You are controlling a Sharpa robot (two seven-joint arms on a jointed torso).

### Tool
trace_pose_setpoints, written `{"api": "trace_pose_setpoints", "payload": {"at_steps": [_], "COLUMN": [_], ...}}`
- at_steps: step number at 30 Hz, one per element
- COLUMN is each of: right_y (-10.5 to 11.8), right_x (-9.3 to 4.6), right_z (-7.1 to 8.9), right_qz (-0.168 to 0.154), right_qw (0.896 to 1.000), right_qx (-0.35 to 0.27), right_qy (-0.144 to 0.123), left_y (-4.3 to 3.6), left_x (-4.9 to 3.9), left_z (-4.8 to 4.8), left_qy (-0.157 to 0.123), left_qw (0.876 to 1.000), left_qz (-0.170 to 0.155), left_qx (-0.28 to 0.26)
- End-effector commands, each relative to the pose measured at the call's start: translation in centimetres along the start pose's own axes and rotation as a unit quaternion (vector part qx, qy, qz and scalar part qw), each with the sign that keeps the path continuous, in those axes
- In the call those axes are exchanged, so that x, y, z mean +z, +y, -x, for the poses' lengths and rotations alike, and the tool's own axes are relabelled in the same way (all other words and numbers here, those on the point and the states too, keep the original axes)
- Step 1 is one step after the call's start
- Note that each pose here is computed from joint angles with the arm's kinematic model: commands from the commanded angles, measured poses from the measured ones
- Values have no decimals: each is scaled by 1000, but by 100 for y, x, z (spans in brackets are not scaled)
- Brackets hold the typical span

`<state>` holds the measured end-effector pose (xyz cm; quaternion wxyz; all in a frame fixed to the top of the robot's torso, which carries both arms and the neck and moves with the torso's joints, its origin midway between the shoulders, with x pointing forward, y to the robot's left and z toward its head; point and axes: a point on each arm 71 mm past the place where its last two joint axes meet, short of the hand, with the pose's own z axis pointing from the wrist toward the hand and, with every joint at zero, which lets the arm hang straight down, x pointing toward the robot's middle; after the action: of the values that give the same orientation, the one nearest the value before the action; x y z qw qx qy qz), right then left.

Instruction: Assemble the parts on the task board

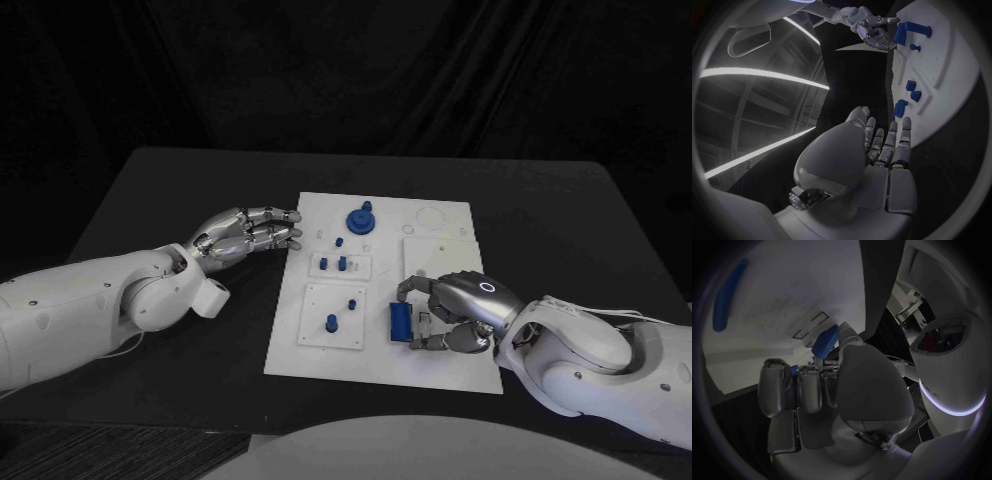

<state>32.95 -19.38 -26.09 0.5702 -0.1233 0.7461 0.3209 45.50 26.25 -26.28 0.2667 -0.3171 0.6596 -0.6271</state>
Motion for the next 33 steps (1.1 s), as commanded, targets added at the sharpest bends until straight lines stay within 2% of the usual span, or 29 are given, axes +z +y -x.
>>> {"api": "trace_pose_setpoints", "payload": {"at_steps": [1,16,24,33], "right_y": [5,6,12,27], "right_x": [4,55,54,44], "right_z": [15,-29,-54,-45], "right_qz": [-6,-21,-23,-16], "right_qw": [1000,999,999,999], "right_qx": [-19,-21,-20,-17], "right_qy": [-21,-20,-15,-23], "left_y": [-6,3,8,14], "left_x": [3,1,5,2], "left_z": [-18,-25,-31,-33], "left_qy": [4,6,8,8], "left_qw": [1000,1000,1000,1000], "left_qz": [-7,-6,-5,-4], "left_qx": [-6,-8,-9,-10]}}
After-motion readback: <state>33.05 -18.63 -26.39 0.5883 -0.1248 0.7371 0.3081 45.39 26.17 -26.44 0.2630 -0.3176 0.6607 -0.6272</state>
